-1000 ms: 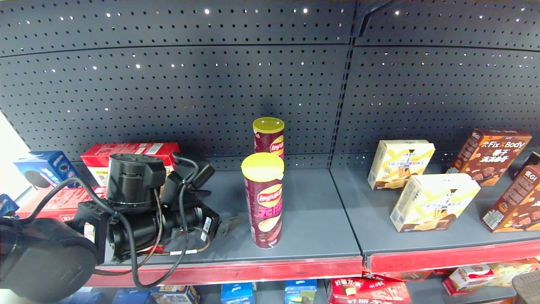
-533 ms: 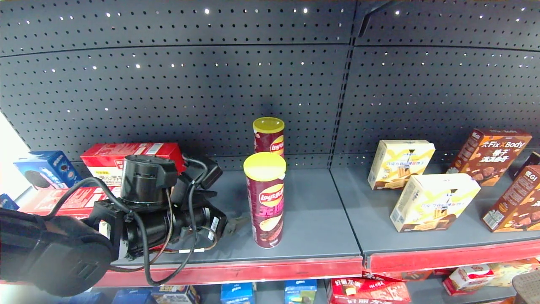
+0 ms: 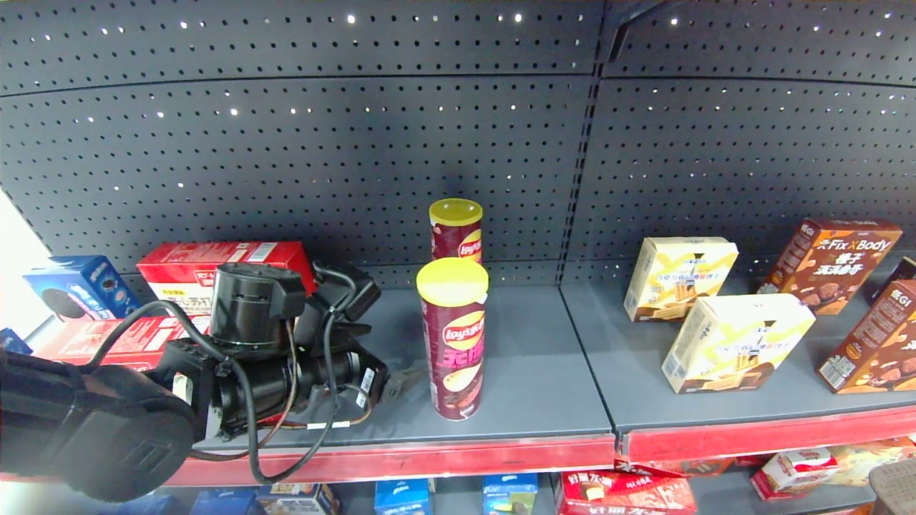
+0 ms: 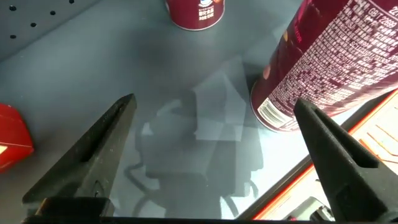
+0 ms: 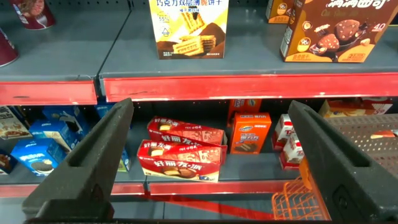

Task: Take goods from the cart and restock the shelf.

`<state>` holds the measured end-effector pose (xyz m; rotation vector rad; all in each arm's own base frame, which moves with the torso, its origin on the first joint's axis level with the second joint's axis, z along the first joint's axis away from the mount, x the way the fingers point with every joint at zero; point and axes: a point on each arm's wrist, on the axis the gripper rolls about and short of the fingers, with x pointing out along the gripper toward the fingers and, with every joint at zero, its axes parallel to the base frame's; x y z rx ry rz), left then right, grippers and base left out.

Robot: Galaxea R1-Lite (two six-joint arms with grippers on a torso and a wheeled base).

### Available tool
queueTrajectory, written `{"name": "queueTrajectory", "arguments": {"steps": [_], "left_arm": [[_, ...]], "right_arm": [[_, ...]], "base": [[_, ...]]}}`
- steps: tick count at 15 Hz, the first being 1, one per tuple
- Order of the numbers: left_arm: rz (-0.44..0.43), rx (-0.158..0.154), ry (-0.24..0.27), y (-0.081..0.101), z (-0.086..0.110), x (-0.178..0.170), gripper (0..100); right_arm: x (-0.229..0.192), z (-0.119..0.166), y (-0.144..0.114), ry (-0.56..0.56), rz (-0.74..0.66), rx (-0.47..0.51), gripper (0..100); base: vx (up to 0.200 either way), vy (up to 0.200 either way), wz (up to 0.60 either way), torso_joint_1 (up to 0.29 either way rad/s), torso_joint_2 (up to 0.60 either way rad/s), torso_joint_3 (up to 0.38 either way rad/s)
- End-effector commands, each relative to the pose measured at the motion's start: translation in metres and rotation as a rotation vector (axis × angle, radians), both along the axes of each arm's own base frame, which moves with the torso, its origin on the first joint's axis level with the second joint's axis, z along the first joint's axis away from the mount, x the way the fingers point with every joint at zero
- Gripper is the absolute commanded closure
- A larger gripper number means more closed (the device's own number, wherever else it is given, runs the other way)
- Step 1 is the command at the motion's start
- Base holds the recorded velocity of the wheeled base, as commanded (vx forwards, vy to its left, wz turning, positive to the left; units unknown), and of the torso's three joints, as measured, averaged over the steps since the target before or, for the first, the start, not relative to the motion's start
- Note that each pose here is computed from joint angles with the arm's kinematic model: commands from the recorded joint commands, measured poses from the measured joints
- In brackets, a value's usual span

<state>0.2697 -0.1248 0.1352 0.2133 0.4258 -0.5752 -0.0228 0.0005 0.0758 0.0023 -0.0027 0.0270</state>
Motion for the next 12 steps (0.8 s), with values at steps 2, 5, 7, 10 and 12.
{"name": "queueTrajectory", "arguments": {"steps": [2, 5, 7, 10, 12], "left_arm": [[-0.001, -0.002, -0.004, -0.0005, 0.0011, 0.0002, 0], [-0.001, -0.004, -0.01, -0.0009, 0.0012, 0.0012, 0], [-0.001, -0.005, -0.011, -0.0009, 0.0014, 0.0012, 0], [-0.003, -0.004, -0.008, -0.0018, 0.0001, 0.0021, 0], [-0.003, -0.004, -0.01, -0.0021, 0.0003, 0.0027, 0]], "right_arm": [[0.0, 0.0, 0.0, 0.0, 0.001, -0.001, 0], [0.0, 0.0, 0.0, 0.0, 0.001, -0.001, 0], [0.0, 0.0, 0.0, 0.0, 0.001, 0.001, 0], [0.0, 0.0, 0.0, 0.0, 0.001, -0.001, 0], [0.0, 0.0, 0.0, 0.0, 0.001, 0.001, 0]], "base": [[0.0, 0.0, 0.0, 0.0, 0.0, 0.0], [0.0, 0.0, 0.0, 0.0, 0.0, 0.0], [0.0, 0.0, 0.0, 0.0, 0.0, 0.0], [0.0, 0.0, 0.0, 0.0, 0.0, 0.0], [0.0, 0.0, 0.0, 0.0, 0.0, 0.0]]}}
